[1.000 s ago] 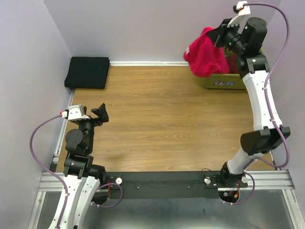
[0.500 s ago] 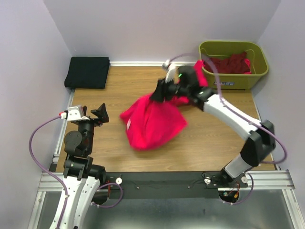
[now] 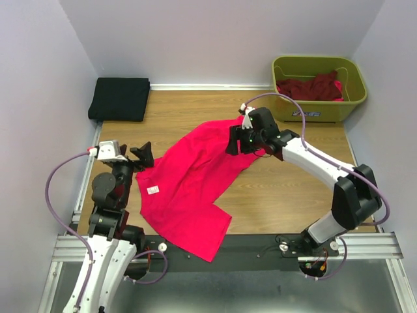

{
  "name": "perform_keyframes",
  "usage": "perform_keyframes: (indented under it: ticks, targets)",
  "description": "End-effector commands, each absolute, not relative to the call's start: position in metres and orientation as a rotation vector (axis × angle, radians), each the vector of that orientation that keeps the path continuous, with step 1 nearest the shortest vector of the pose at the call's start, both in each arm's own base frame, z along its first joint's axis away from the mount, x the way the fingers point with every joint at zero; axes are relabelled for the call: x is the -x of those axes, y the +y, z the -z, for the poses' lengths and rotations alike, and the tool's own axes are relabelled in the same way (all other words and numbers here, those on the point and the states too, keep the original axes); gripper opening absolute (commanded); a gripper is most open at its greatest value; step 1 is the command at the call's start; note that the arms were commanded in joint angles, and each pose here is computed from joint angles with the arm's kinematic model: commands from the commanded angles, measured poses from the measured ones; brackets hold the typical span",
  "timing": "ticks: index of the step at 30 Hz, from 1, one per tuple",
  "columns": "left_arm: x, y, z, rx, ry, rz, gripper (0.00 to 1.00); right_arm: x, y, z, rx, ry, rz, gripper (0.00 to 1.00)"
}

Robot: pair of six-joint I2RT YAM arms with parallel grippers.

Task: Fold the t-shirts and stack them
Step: Move the tshirt to the center of the board, then flatten the tshirt out

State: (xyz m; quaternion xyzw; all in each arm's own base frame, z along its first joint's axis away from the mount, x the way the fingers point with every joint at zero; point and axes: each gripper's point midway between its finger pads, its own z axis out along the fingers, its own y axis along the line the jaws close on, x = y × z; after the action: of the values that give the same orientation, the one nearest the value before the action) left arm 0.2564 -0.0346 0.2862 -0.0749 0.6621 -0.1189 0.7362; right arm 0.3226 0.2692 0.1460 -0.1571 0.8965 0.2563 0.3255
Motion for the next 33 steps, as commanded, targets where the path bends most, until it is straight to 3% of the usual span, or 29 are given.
perform_keyframes:
  ticks: [1, 8, 16, 23, 30, 33]
  targets:
    - [-0.263, -0.058, -0.269, 0.152, 1.552, 0.392, 0.95, -0.336, 0.243, -0.11, 0.391, 2.414, -0.484, 0.71]
    - [-0.284, -0.088, -0.22, 0.151, 1.771, 0.523, 0.93, -0.354, 0.231, -0.077, 0.394, 2.48, -0.396, 0.53]
    - [-0.293, -0.09, -0.188, 0.219, 1.872, 0.533, 0.93, -0.336, 0.216, -0.015, 0.366, 2.654, -0.353, 0.54]
    - [-0.298, -0.085, -0.18, 0.259, 1.893, 0.498, 0.93, -0.25, 0.177, 0.018, 0.23, 2.903, -0.301, 0.56]
    - [-0.306, -0.069, -0.168, 0.317, 1.925, 0.394, 0.93, -0.149, 0.137, -0.001, -0.003, 3.11, -0.274, 0.6]
    - [-0.308, -0.063, -0.159, 0.343, 1.943, 0.348, 0.93, -0.137, 0.145, -0.034, -0.089, 3.105, -0.39, 0.64]
